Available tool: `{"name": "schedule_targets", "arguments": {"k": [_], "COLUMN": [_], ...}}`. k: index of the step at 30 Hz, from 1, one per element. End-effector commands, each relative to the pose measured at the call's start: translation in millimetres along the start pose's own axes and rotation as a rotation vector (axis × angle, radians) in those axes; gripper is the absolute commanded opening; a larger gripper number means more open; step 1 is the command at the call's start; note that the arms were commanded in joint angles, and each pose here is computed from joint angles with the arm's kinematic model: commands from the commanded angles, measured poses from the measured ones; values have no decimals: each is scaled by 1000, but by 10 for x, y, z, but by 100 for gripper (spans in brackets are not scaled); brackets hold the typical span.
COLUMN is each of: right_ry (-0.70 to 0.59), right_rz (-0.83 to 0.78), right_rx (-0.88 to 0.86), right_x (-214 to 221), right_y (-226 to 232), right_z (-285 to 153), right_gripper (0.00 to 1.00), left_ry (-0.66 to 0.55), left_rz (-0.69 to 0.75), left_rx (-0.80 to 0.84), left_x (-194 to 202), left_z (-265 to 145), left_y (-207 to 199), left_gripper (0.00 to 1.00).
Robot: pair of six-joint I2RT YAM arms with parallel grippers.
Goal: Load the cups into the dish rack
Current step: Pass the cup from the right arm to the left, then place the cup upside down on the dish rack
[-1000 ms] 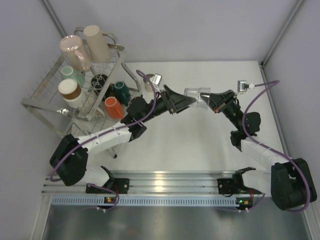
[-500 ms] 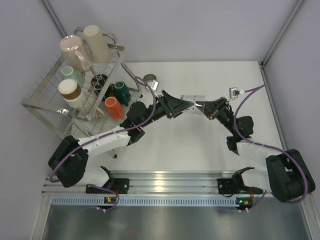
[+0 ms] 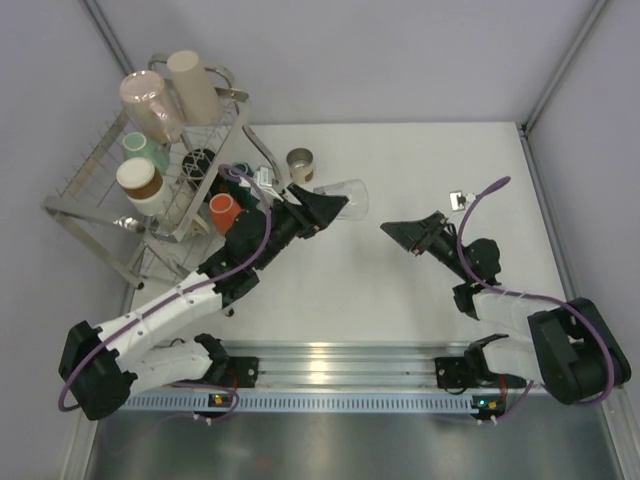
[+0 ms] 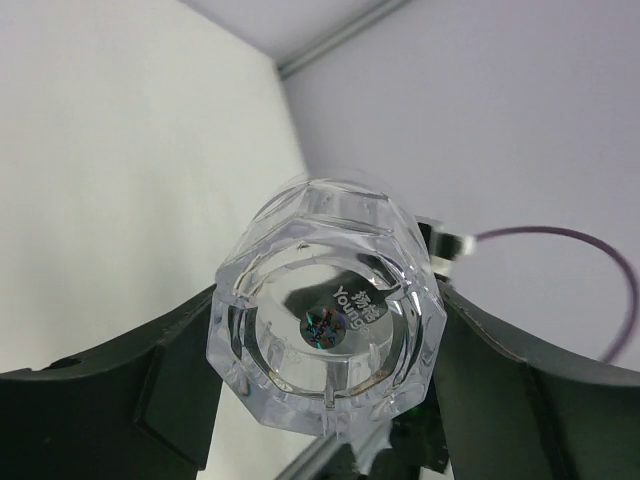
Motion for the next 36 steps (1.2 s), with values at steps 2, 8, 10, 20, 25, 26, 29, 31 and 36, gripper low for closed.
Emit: {"name": "schedule_targets", "arguments": {"k": [2,8,10,20,25,26,29,31,36], "right_ry": [17,31,40,60,61,64,66,74,85], "right_rz": [-55,-53,-50,-105,-128,-125,-131,-128,-136], "right_rx": [-24,-16,-17,40,60,65,61,64,71], "right_x": [67,50,46,-15,-43,-36,-31,-8,17], "right_y": [12,-13,-10,-12,-4,-8,16,19,39], "right_z": [-35,28,43,42,40,39,56,57,65], "right_gripper": [47,47,46,46,46,46,46,46,46], "left_ry": [-190,-387,-411,-526,-527,-526,-535,-537,-571], "left_rz": [203,286,267,287,270,275,312,336,365], "left_rx": [-435,-778,-823,-1013,-1018,-1019,-1045,-1060,-1077], "left_x": [-336,-581,-586,-683,-694,-697,-721,-731,-801], "left_z": [-149,-469,-533,-720,-765,-768,-801,-837,-934], "left_y": [518,978,1063,1241,1213,1213,1249,1267,1215], "left_gripper": [0,0,0,0,0,0,0,0,0]}}
Point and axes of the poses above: each gripper's point midway between its finger pads, its own z axis out along the fingers, its own y axis along the line the jaws close on, x = y × z, the point moved 5 cm from there along -z, back along the fingers, and after that the axes turned 15 degrees about -z, right-handed, at the moved point
